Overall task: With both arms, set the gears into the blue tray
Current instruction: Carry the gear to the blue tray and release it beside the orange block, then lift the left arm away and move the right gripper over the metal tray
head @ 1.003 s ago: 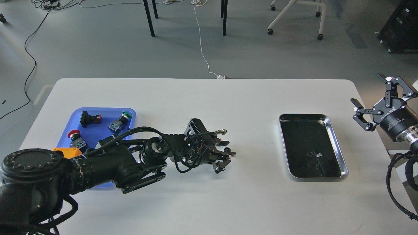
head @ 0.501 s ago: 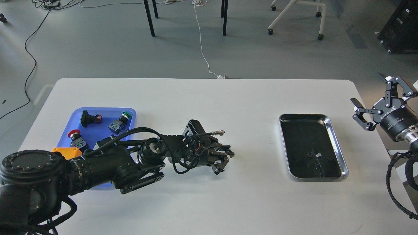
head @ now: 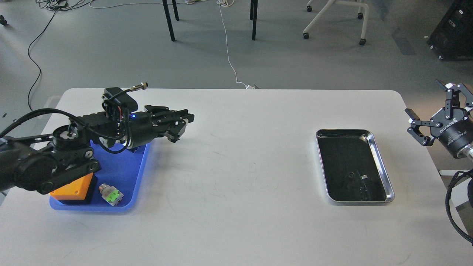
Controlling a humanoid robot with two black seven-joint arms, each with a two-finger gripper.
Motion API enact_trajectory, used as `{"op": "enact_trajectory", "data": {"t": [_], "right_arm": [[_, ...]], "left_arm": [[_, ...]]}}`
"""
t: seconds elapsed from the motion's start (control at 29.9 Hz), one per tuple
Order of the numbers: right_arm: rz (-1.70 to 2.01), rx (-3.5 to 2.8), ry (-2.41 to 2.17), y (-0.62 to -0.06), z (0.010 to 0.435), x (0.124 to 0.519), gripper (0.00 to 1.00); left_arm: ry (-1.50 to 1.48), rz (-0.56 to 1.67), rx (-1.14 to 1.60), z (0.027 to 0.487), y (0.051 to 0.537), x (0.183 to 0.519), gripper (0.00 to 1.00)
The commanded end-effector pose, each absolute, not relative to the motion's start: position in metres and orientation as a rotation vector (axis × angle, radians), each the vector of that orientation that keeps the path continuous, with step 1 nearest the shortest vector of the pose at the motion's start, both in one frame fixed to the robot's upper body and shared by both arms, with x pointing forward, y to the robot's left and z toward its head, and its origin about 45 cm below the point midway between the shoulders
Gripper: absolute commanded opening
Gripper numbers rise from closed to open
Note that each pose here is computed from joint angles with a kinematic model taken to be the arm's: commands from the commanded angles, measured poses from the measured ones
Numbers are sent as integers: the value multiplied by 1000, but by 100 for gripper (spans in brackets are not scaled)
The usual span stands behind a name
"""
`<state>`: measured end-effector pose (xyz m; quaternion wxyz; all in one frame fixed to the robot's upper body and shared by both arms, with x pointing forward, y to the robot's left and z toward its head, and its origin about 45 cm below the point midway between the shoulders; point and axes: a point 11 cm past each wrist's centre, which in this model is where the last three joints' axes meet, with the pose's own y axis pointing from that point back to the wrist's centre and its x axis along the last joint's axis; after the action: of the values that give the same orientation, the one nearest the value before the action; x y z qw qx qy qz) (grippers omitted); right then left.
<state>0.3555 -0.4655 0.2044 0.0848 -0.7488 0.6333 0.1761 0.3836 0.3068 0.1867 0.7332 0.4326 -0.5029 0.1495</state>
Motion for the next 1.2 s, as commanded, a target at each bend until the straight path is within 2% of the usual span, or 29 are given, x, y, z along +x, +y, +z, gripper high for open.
{"op": "enact_trajectory", "data": {"t": [0.0,0.2,0.4,0.47,0.53,0.6,0.64,0.74,0.9,1.1,1.17], "right_arm": [[526,-2232,1884,-464,205,356,99],[523,-2232,1871,-461,206,359,99],[513,-2235,1873,-462,209,360,99],[507,-2234,1876,-464,210,360,99],[505,-2234,1878,-465,211,360,99],[501,-2234,1885,-467,212,359,99],[493,-2232,1893,-470,214,358,99],[482,-2231,1906,-475,217,357,99],[477,-2232,1913,-478,218,356,99],[361,-2363,1921,-486,243,355,99],[214,-2520,1887,-481,267,361,99]], "left_arm": [[-1017,322,1096,166,380,352,15],[-927,341,1204,140,434,336,15],[-926,341,1184,129,424,335,17],[-927,337,1168,126,417,336,21],[-929,331,1157,123,411,337,33],[-934,329,1155,123,410,337,58],[-939,330,1152,123,409,337,64],[-952,342,1152,126,411,339,74],[-967,400,1147,142,416,351,80],[-923,789,953,222,408,411,97],[-858,938,848,247,407,426,98]]}}
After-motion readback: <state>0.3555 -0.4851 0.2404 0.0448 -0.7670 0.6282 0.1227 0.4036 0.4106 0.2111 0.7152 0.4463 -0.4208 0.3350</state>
